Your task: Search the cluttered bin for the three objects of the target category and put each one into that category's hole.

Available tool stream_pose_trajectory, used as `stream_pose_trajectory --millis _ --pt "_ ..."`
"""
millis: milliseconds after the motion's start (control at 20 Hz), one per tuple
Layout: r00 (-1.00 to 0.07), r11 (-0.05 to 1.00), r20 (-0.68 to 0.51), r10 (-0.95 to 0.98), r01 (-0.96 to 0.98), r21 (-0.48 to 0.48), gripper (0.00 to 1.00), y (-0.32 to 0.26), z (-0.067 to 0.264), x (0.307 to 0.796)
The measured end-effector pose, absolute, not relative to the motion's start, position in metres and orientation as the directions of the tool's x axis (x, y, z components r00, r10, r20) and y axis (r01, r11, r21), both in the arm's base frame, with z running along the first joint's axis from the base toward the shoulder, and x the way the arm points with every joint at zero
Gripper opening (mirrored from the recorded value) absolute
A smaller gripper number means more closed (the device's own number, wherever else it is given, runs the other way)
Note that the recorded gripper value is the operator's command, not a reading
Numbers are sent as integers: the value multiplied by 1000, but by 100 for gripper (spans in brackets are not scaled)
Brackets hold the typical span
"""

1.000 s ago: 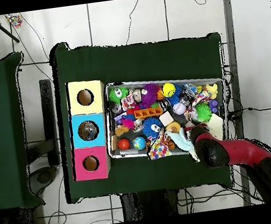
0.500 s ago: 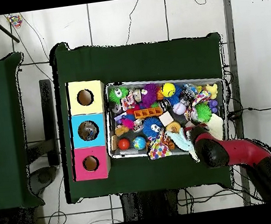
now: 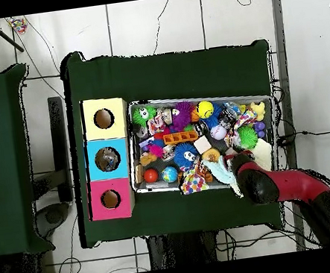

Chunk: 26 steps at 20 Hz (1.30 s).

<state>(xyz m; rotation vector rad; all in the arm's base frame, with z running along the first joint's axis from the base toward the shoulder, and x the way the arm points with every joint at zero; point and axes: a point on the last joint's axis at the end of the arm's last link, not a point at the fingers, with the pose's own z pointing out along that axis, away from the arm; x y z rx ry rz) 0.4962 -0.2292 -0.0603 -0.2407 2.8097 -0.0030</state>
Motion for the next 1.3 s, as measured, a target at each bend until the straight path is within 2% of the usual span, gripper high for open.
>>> stream_pose_trajectory --millis 650,1100,1150,1300 --pt "-936 981 -295 -194 -186 -53 100 -218 -21 499" --pt "-953 987 -257 -158 -154 -36 100 -227 -22 496" --pt "-956 990 -258 -139 -137 -27 0 -231 -24 495" --pt "-957 991 -260 -131 -130 -23 0 -232 -24 496"
